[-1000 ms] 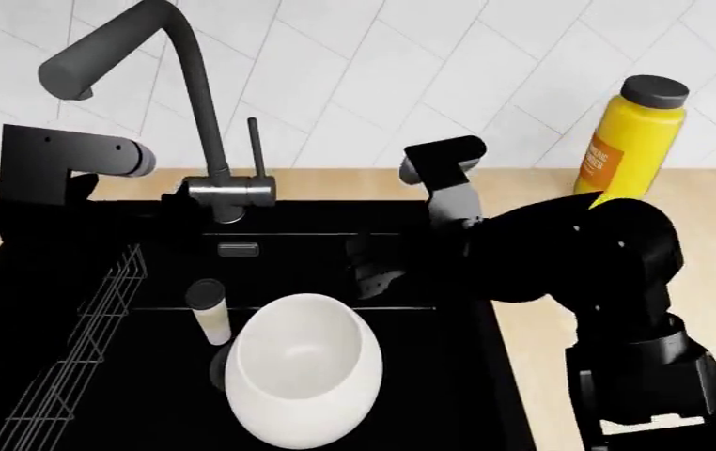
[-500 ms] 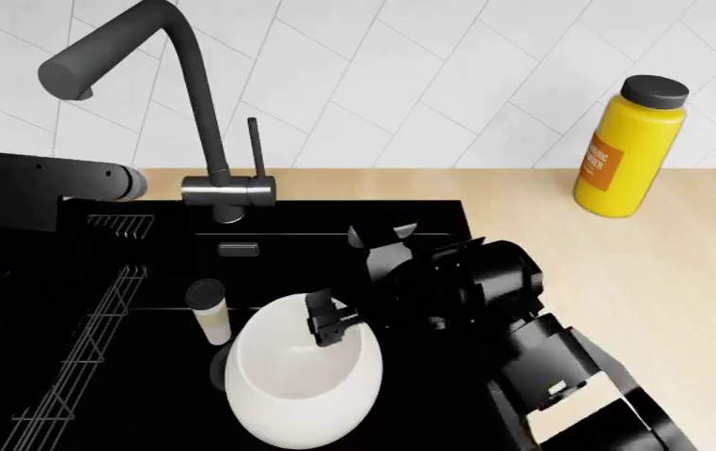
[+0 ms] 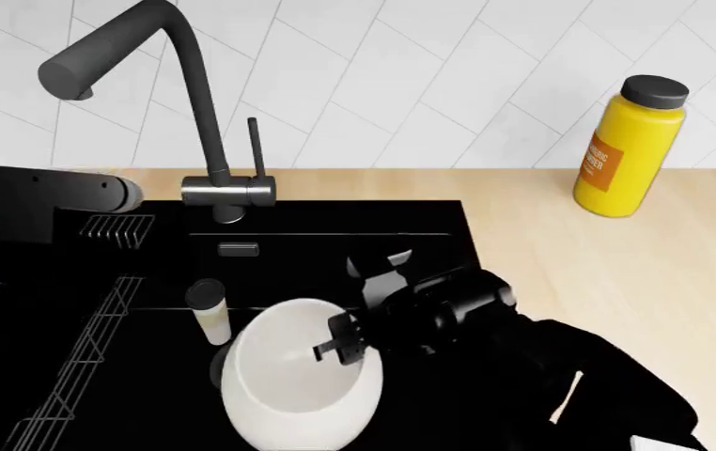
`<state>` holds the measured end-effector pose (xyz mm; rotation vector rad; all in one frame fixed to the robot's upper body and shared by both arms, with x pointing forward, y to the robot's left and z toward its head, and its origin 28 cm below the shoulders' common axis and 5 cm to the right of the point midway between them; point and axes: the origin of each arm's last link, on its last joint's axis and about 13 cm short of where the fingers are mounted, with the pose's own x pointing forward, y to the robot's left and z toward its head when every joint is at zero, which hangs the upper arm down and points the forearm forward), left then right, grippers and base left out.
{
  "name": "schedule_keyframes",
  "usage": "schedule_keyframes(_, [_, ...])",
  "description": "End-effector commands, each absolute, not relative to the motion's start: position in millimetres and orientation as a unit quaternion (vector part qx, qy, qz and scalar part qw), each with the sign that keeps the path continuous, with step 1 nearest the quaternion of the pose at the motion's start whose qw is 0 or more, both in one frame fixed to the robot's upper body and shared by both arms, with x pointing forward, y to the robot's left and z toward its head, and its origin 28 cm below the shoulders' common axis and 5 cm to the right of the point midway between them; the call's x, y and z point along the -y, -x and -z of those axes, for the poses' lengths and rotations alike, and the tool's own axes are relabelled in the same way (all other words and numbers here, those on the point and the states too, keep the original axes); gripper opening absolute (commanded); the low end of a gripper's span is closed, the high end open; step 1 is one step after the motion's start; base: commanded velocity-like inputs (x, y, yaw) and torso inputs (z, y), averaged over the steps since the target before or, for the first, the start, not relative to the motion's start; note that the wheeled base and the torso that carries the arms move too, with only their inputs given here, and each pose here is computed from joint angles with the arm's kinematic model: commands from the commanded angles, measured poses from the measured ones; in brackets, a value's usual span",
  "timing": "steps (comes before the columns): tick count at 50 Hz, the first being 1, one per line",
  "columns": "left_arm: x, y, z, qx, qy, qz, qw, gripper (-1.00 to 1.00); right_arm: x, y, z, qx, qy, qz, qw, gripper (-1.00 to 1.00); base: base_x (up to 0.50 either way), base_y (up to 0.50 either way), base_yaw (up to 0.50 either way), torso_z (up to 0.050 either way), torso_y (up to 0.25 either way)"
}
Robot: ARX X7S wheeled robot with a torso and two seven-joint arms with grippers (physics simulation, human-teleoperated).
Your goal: Pick the cup and bowl from the sink and place them on the counter for drying.
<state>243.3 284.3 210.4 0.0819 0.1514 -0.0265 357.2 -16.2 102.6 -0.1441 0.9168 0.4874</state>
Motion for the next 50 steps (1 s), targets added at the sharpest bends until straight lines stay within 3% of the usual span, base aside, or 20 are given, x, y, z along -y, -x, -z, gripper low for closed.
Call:
schedule_keyframes(1, [-285,-242,-212,-0.074,-0.043,0.010,0.996,1.00,22,-356,-114,-0.420,0.083,-0.231,0.874,-1.00,0.00,0.00,0.00,0.000,0.000])
schedule_keyframes(44, [-284,-247,-211,-0.073,-0.045,0.000,0.996,1.00,49,-343,-247,-0.308,0.047,-0.237,0.920,-1.00,0.00,0.00,0.00,0.000,0.000])
schedule_keyframes(47, [-283,-246,-212,-0.072,-0.045,0.000,0.996,1.00,53,-343,-256,-0.300,0.052,-0.234,0.923,-1.00,0.00,0.00,0.00,0.000,0.000])
schedule_keyframes(48, [-286,-246,-209,-0.074,-0.042,0.002,0.996,1.00,76,-331,-275,-0.300,0.067,-0.201,0.930,-1.00,0.00,0.00,0.00,0.000,0.000])
schedule_keyframes(50, [-287,-245,-209,-0.074,-0.042,0.001,0.996,1.00,82,-327,-283,-0.291,0.061,-0.191,0.935,-1.00,0.00,0.00,0.00,0.000,0.000])
